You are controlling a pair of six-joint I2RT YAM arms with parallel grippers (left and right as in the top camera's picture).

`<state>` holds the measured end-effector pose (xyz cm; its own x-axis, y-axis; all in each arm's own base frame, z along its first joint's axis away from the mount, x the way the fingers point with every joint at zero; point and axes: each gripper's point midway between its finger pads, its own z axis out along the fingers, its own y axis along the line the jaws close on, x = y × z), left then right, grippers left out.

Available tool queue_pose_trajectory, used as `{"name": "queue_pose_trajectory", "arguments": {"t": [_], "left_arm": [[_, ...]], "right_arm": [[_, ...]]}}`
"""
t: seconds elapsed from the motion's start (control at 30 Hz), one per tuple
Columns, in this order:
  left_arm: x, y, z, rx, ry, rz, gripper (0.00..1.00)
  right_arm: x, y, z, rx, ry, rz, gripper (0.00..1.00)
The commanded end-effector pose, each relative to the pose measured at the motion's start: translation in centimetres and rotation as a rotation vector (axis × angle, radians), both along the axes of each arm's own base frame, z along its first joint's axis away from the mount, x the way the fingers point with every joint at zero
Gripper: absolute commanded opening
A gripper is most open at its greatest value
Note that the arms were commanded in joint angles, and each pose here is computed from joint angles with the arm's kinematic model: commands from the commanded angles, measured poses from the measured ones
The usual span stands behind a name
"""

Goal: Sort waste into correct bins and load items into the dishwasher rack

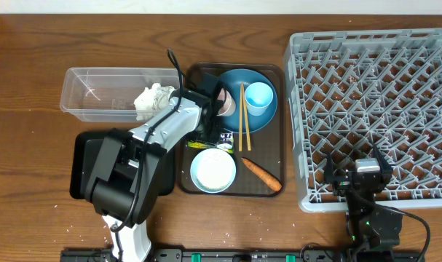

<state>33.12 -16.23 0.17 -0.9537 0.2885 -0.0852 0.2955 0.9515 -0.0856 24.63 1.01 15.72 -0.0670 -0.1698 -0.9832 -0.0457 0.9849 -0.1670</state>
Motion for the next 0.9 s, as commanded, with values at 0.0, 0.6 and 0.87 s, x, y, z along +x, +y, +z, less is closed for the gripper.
{"name": "queue_pose_trajectory", "arguments": {"t": [0.0,0.6,0.87], "left_arm": [[-0.4,0.3,-0.8,0.017,0.019,0.002,0.34],[2.4,-0.5,3.9,-0.024,-0.126,0.006,0.06],[3.7,0.3,8.1,-0.01,-0.263,0.023,0.06]], "right_arm": [[0.0,-0.6,0.0,-0.004,0.0,-0.028,0.99],[0.0,-0.6,0.0,-0.004,0.0,-0.028,0.99],[0.0,-0.6,0.0,-0.004,0.0,-0.028,0.99]]}}
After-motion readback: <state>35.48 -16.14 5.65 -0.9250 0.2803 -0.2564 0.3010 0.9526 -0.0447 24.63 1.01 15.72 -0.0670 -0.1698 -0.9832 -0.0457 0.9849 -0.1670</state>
